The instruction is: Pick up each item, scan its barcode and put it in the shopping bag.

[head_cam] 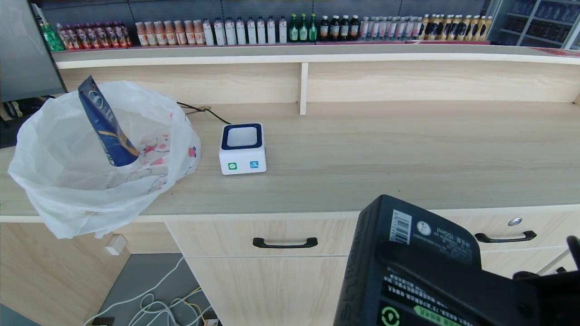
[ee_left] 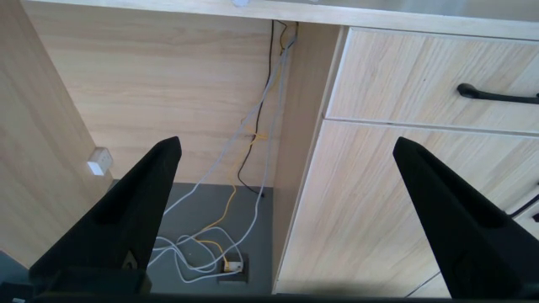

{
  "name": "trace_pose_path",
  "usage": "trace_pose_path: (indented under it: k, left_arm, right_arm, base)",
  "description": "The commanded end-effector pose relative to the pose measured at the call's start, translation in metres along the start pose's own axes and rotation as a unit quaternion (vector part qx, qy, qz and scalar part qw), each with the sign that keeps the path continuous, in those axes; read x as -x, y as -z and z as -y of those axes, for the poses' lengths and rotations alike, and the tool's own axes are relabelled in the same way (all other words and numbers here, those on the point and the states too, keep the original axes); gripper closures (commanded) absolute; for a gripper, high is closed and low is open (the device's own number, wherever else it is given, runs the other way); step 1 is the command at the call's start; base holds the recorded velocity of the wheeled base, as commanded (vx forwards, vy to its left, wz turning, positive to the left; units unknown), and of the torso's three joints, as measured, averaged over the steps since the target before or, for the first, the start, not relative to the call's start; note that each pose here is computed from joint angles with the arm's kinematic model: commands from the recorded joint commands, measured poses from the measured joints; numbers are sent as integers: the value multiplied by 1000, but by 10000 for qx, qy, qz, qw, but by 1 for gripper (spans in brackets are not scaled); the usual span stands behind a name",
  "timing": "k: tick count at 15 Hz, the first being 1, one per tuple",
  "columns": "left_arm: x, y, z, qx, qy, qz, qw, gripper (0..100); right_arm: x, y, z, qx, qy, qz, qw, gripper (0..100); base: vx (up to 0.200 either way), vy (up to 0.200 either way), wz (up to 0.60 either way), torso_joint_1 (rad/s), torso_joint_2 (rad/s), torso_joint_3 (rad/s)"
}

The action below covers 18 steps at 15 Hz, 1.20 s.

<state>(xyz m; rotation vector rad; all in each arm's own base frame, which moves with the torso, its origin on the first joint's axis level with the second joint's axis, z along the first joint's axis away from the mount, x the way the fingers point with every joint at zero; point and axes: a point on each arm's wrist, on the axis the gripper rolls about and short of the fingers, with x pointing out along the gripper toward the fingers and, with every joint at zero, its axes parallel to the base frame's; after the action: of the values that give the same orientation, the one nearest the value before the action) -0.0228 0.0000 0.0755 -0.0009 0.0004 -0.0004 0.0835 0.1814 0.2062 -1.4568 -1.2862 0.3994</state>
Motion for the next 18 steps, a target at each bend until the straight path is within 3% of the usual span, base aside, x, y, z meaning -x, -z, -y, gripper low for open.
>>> trace_pose_path:
  k: [1, 10, 14, 17, 18]
  left_arm:
    - [0, 0, 0, -4, -2, 2, 10000, 0]
    - [0, 0, 0, -4, -2, 2, 10000, 0]
    - [0, 0, 0, 3, -2, 2, 10000, 0]
    - [0, 0, 0, -4, -2, 2, 10000, 0]
    - [0, 0, 0, -4, 6, 2, 10000, 0]
  right_arm:
    - [0, -1, -1, -36, -18, 15, 10000, 100]
    - [4, -3, -16, -1488, -470, -390, 9870, 100]
    - [8, -6, -28, -3280, -697, -527, 9406, 100]
    - [25, -20, -40, -4988, -1118, -520, 8579, 100]
    - [30, -20, -40, -5156, -1169, -545, 8471, 100]
  base:
    - [0, 0, 0, 0, 0, 0]
    - [0, 0, 0, 0, 0, 0]
    - [0, 0, 0, 0, 0, 0]
    - [0, 0, 0, 0, 0, 0]
    - [0, 0, 0, 0, 0, 0]
